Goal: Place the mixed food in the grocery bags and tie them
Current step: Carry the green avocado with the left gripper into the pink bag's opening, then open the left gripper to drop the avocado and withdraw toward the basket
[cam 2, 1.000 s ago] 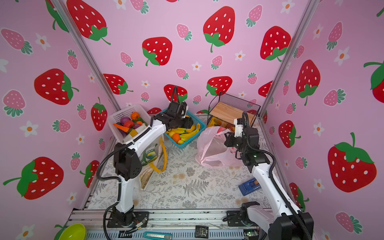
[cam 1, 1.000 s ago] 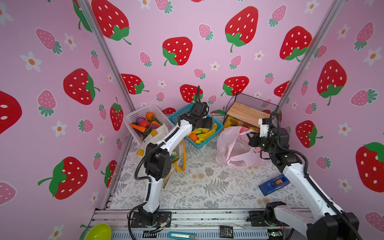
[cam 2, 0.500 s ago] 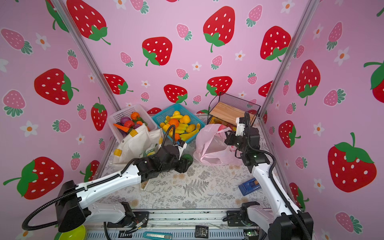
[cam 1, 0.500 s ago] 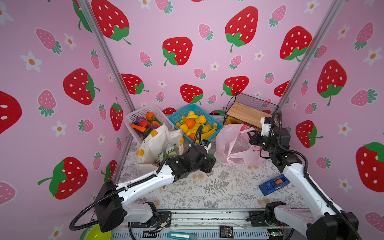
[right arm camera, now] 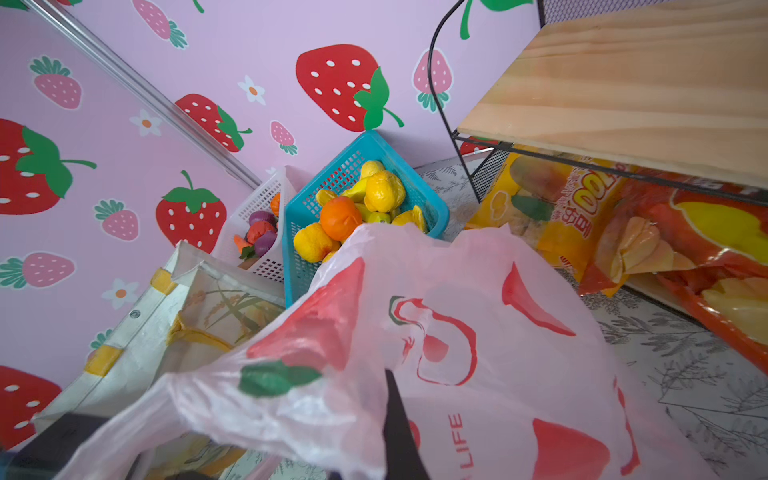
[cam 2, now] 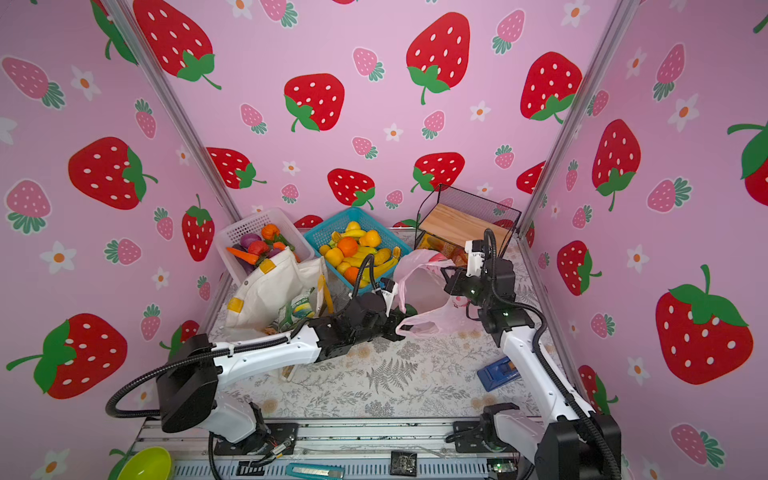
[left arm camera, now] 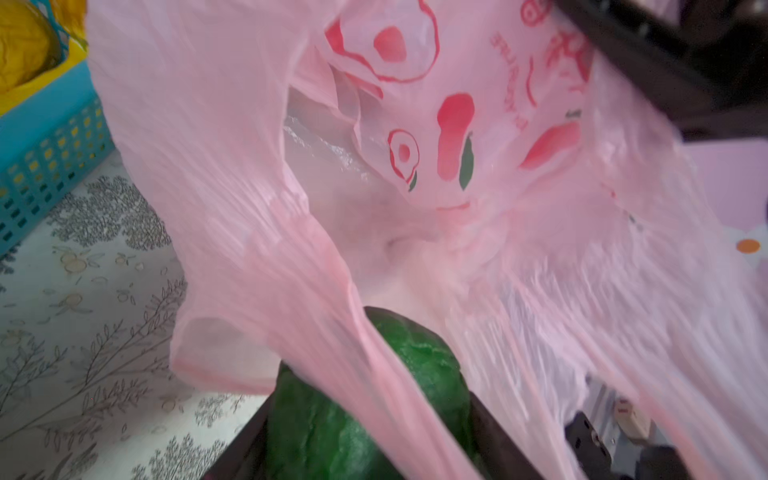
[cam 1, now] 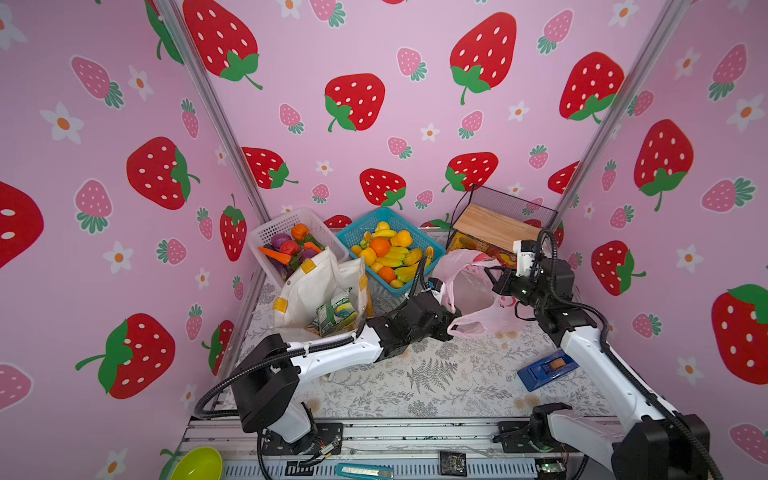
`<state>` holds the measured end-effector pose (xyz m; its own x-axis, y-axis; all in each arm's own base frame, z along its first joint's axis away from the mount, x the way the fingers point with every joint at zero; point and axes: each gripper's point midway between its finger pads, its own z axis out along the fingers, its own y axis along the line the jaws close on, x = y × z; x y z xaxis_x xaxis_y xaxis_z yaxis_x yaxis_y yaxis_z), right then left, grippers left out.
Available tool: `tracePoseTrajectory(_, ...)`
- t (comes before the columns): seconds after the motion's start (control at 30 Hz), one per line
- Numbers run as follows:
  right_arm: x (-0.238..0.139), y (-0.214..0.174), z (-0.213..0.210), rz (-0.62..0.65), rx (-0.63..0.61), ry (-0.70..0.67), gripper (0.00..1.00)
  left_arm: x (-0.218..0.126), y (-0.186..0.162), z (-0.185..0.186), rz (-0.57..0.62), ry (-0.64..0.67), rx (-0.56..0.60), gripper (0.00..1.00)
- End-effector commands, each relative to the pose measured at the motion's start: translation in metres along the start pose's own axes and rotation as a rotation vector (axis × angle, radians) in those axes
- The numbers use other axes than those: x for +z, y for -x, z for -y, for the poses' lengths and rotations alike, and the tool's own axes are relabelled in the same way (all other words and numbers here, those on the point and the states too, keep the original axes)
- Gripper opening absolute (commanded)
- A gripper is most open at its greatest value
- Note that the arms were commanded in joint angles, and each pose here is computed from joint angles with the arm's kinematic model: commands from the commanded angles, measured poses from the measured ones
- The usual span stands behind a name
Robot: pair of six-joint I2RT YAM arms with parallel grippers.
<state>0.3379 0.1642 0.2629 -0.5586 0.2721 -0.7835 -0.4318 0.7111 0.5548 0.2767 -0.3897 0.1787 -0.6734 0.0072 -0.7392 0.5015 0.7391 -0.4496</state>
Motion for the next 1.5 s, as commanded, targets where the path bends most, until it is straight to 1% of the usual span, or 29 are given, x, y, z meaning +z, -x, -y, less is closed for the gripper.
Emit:
tracePoseTrajectory(0.0, -0.004, -0.004, -0.026, -0.013, 0.048, 0.147, 0.0, 0.021, 0.028, -0.008, 0.109, 0.076, -0.079, 0.51)
tracePoseTrajectory(0.07, -0.006, -0.006, -0.034, -0.021, 0.074, 0.196, 0.0, 0.034, 0.025, -0.015, 0.111, 0.105, -0.097, 0.54)
tracePoseTrajectory(0.23, -0.012, -0.008, -0.046, -0.036, 0.105, 0.257, 0.0, 0.055, 0.014, -0.031, 0.1, 0.168, -0.081, 0.64)
tracePoseTrajectory(0.33, -0.013, -0.009, -0.046, -0.034, 0.123, 0.27, 0.0, 0.057, 0.01, -0.034, 0.081, 0.178, -0.07, 0.68)
tracePoseTrajectory(0.5, -0.014, -0.008, -0.044, -0.022, 0.132, 0.266, 0.0, 0.05, 0.005, -0.035, 0.045, 0.179, -0.037, 0.77)
tracePoseTrajectory(0.63, -0.015, -0.006, -0.037, -0.01, 0.135, 0.242, 0.0, 0.037, 0.005, -0.032, 0.025, 0.157, -0.013, 0.84)
tracePoseTrajectory(0.7, -0.014, -0.006, -0.03, -0.007, 0.14, 0.226, 0.0, 0.027, 0.009, -0.027, 0.024, 0.133, 0.007, 0.85)
tracePoseTrajectory(0.8, -0.015, -0.001, -0.011, 0.015, 0.146, 0.166, 0.0, 0.006, 0.012, -0.013, 0.001, 0.063, 0.054, 0.85)
tracePoseTrajectory(0.97, -0.017, 0.006, 0.021, 0.052, 0.178, 0.082, 0.0, -0.036, 0.007, 0.005, -0.067, -0.06, 0.149, 0.82)
tracePoseTrajectory(1.07, -0.019, 0.009, 0.027, 0.072, 0.172, 0.057, 0.0, -0.061, 0.014, 0.001, -0.085, -0.054, 0.179, 0.81)
tracePoseTrajectory(1.17, -0.02, 0.011, 0.032, 0.09, 0.158, 0.029, 0.0, -0.081, 0.043, -0.027, -0.019, 0.049, 0.142, 0.79)
tracePoseTrajectory(1.27, -0.019, 0.012, 0.034, 0.098, 0.147, 0.021, 0.0, -0.085, 0.079, -0.082, 0.024, 0.227, 0.016, 0.77)
tracePoseTrajectory(1.33, -0.018, 0.012, 0.033, 0.097, 0.142, 0.024, 0.0, -0.082, 0.098, -0.114, 0.025, 0.325, -0.022, 0.76)
tracePoseTrajectory(1.4, -0.018, 0.012, 0.034, 0.098, 0.135, 0.021, 0.0, -0.074, 0.113, -0.138, 0.014, 0.425, 0.012, 0.76)
tracePoseTrajectory(1.47, -0.018, 0.011, 0.035, 0.097, 0.129, 0.017, 0.0, -0.064, 0.128, -0.161, -0.028, 0.55, 0.09, 0.75)
